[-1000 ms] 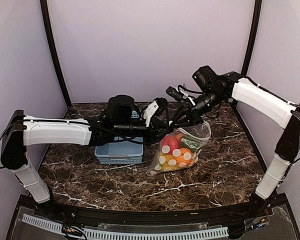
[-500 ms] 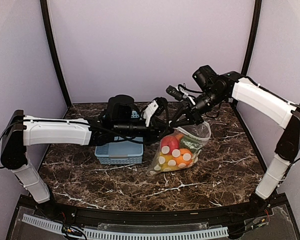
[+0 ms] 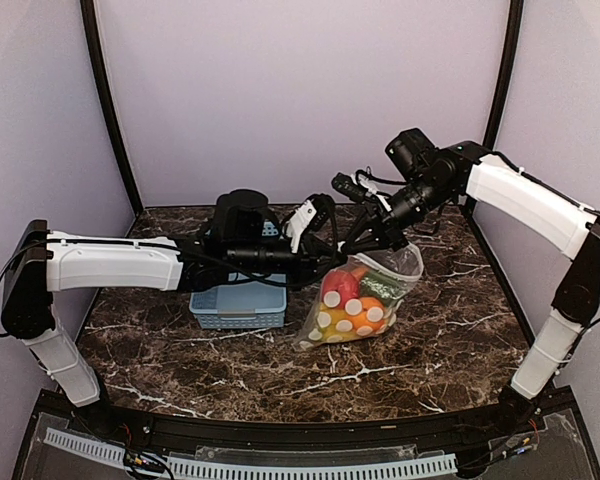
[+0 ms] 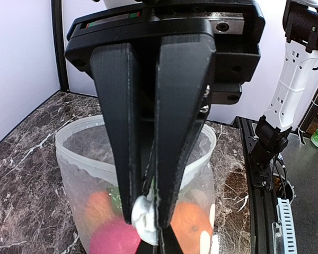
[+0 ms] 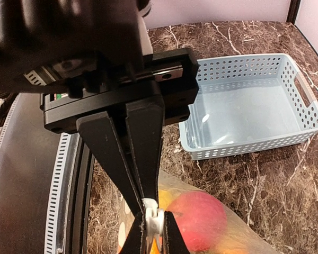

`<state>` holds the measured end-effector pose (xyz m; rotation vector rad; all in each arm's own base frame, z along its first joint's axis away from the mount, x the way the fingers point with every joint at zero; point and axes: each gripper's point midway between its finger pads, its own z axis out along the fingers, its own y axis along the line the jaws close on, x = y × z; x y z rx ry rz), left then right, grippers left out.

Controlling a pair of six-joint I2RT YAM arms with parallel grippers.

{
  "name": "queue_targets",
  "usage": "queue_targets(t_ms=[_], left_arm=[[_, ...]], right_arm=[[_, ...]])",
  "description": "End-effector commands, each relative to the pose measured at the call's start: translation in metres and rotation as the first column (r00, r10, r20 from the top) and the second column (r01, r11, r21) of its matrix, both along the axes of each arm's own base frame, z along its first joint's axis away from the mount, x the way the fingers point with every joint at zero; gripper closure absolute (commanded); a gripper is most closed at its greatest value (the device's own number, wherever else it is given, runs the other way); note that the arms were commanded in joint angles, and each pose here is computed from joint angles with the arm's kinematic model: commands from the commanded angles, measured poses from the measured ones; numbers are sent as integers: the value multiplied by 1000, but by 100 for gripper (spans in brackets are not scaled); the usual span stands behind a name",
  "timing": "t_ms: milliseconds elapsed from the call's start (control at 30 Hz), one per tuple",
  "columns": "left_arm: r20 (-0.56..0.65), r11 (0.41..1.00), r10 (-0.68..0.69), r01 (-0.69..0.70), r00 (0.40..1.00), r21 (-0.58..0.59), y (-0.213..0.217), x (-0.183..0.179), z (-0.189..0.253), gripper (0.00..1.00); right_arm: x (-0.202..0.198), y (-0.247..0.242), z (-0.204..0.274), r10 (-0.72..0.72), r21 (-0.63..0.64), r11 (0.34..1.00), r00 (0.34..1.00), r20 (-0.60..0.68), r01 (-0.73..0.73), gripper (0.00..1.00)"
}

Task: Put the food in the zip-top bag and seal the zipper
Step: Hold the zipper food storage bag at the center of the board, then zip the zipper on the zipper food storage bag.

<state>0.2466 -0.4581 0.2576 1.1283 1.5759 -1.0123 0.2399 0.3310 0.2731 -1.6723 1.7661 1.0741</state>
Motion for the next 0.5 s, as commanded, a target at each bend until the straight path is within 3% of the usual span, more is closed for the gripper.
queue_targets(t_ms=[0,467], left_arm=[[39,997,17,-14,999,-76,5,-3,32,99],[145,974,206,-189,968,-122,49,6,46,99]], right_arm=[[-1,-1,10,4,-3,1000,998,63,-3,100],[37,-5,2,-86,-86,991,985,152,100,100]])
